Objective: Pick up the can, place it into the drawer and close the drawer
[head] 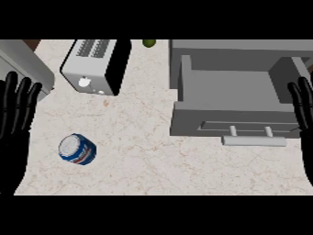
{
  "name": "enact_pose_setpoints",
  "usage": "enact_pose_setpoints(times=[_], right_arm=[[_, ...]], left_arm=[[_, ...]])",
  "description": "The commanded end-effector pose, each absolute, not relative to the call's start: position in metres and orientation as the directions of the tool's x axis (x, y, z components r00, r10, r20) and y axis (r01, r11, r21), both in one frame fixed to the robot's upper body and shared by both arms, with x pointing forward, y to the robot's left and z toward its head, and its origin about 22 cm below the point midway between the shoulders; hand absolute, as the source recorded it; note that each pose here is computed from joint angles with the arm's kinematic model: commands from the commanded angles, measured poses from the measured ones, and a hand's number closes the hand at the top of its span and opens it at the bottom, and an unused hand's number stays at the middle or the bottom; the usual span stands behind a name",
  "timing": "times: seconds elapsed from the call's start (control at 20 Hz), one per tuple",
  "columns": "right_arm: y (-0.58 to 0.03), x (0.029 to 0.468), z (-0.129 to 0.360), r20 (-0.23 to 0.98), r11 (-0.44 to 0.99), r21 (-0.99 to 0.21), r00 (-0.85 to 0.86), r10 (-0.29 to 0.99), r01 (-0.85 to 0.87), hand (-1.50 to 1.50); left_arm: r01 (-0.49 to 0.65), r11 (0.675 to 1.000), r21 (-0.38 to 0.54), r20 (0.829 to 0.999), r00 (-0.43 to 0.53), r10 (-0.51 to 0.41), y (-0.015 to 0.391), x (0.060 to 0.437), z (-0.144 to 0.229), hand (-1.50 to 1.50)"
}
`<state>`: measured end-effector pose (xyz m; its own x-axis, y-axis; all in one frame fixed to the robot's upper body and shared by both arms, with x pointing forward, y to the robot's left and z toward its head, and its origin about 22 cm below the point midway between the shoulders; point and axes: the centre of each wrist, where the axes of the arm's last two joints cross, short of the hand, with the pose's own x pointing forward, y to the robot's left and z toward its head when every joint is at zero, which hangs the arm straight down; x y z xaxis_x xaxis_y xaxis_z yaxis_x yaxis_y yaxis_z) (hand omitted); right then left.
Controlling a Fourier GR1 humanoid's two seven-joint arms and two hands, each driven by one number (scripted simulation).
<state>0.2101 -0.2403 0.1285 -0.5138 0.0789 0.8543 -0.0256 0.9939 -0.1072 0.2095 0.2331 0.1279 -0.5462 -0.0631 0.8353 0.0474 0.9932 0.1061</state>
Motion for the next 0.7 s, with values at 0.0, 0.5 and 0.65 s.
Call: enact_pose_setpoints(times=[0.0,0.5,0.65], right_arm=[[-0.233,0.202,0.131,0.866,0.992,-0.108,-0.496,0.065,-0.058,-1.50],[-0.257,0.199,0.092,0.971,0.985,-0.027,-0.230,0.067,0.173,-1.50],[-0.276,0.192,0.101,0.970,0.977,-0.031,-0.231,0.081,0.211,-1.50]], left_arm=[[0.218,0.971,0.099,0.836,-0.547,0.038,0.255,0.208,0.134,-1.50],[0.830,0.534,0.159,0.975,-0.217,0.047,0.303,0.217,0.109,-1.50],[0.847,0.504,0.172,0.973,-0.226,0.047,0.359,0.226,0.132,-1.50]])
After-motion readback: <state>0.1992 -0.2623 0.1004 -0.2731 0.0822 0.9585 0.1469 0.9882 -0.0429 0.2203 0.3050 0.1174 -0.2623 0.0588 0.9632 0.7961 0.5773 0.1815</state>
